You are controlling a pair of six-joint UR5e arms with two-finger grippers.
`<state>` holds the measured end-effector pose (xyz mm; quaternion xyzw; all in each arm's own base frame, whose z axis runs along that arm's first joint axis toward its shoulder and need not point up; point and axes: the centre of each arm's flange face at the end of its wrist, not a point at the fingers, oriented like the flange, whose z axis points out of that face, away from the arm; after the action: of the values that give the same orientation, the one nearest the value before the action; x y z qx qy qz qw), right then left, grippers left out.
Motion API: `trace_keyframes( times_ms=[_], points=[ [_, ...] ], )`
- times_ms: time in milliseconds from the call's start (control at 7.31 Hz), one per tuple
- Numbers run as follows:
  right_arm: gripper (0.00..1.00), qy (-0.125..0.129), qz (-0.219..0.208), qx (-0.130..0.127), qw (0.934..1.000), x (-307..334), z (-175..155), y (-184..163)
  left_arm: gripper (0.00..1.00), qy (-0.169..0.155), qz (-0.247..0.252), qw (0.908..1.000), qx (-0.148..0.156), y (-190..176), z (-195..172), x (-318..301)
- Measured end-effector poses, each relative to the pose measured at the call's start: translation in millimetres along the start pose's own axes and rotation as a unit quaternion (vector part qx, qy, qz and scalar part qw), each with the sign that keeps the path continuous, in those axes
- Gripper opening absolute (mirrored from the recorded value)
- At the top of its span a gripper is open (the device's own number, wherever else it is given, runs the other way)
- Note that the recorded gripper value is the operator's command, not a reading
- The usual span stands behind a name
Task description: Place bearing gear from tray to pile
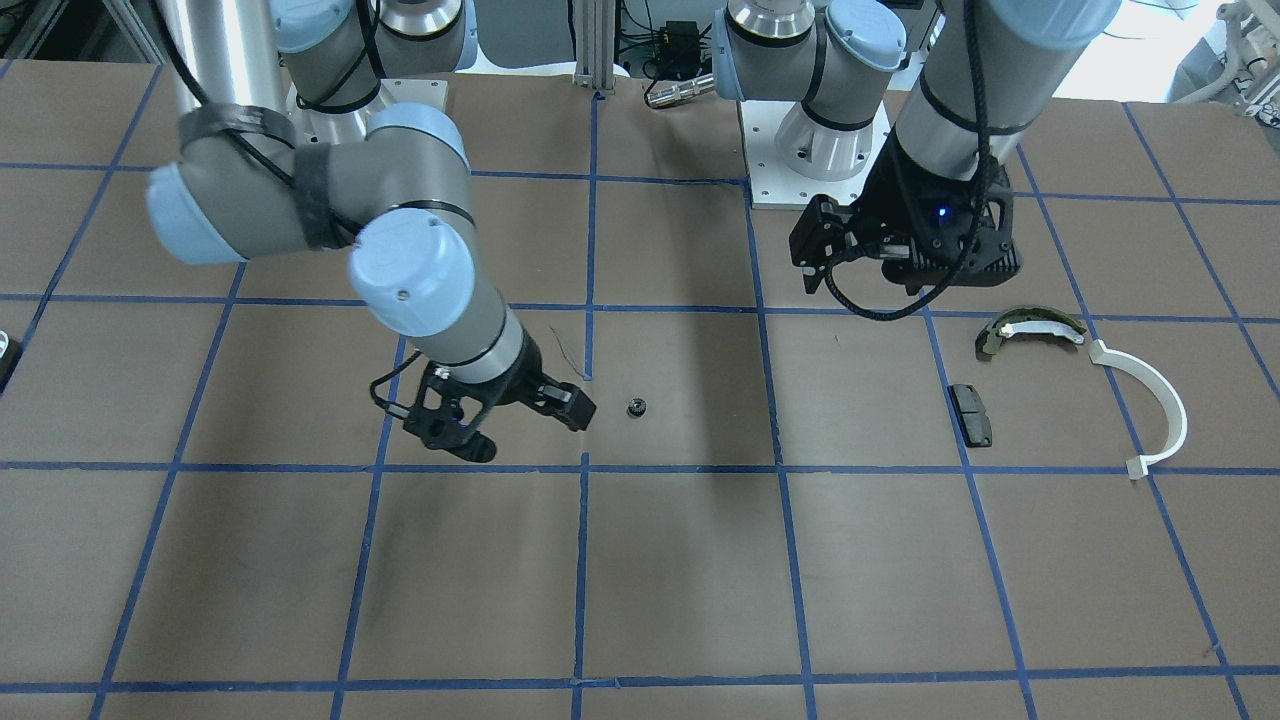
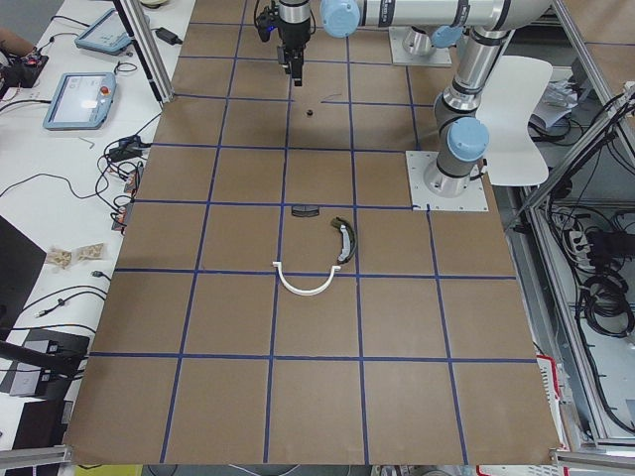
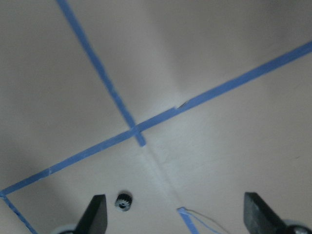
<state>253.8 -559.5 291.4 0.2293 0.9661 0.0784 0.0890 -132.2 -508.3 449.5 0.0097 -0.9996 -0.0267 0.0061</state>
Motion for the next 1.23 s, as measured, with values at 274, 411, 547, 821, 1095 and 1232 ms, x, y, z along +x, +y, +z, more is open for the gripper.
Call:
trace_keyframes(
  times_ms=[274,411,547,821,1095,1232],
  points=[
    [1.00,0.027,-0.014,0.026,0.9992,68.6,-34.1,-54.3,1.00,-0.002,0.006,0.9999,-0.016,-3.1,69.2,24.2],
    [1.00,0.033,-0.017,0.031,0.9988,102.5,-45.7,-79.1,1.00,-0.003,0.001,1.0000,-0.007,-2.7,103.7,44.0],
    [1.00,0.037,-0.025,0.032,0.9985,146.9,-61.3,-105.6,1.00,-0.003,-0.009,0.9999,0.004,0.4,135.3,66.9],
    [1.00,0.047,-0.050,0.025,0.9973,246.3,-89.7,-145.9,1.00,-0.003,-0.025,0.9996,0.012,4.2,189.2,110.6],
    [1.00,0.058,-0.100,0.026,0.9929,325.1,-107.8,-169.5,1.00,-0.005,-0.019,0.9997,0.012,8.2,233.4,147.9],
    [1.00,0.066,-0.122,0.031,0.9898,355.3,-114.8,-176.9,1.00,-0.006,-0.014,0.9998,0.012,11.7,249.1,158.4]
  ],
)
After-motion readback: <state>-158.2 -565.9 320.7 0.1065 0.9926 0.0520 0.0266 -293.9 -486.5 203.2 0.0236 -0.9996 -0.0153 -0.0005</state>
